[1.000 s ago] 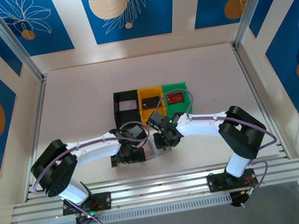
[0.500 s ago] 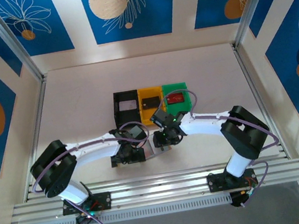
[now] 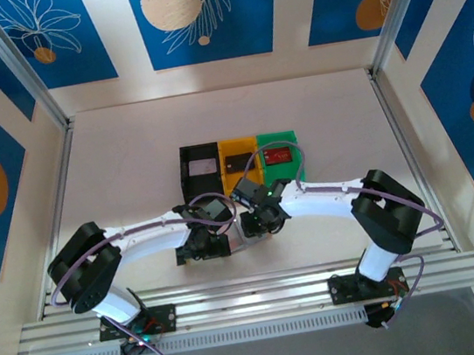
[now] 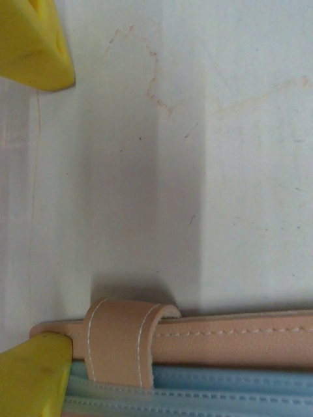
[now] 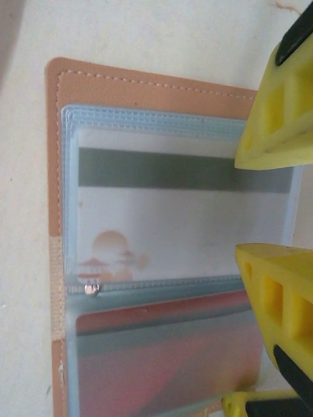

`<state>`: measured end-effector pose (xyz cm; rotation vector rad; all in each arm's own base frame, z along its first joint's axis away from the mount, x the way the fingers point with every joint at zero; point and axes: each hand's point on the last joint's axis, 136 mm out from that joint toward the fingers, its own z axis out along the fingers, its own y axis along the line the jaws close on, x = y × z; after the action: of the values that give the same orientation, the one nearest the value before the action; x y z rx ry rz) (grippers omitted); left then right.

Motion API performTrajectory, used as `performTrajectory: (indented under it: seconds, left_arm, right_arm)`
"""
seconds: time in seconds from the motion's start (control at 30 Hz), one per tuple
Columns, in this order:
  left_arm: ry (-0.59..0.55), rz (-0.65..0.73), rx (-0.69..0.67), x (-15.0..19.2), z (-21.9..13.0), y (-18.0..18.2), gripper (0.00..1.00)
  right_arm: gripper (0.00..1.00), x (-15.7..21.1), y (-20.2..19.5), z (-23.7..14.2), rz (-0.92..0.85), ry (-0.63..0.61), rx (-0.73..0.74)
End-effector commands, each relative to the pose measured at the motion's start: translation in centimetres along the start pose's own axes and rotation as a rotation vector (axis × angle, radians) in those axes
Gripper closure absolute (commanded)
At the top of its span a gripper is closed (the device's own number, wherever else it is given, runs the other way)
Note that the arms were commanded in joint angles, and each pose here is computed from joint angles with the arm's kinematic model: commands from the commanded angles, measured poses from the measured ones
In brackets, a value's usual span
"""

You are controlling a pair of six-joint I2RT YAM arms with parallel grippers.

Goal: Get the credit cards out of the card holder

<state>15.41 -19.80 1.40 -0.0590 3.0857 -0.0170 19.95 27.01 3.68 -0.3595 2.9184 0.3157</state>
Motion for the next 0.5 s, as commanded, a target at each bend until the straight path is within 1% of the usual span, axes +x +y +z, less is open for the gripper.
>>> performTrajectory:
  seconds: [0.0, 0.47]
  left_arm:
    - [0.050, -0.012, -0.052, 1.18, 1.33, 1.42, 0.03]
    - [0.049, -0.013, -0.053, 1.24, 1.29, 1.60, 0.03]
  right_arm:
    - [0.64, 0.15, -0.76, 0.08, -0.021, 0.009, 0.072]
    - [0.64, -0.19, -1.71, 0.43, -0.016, 0.007, 0.101]
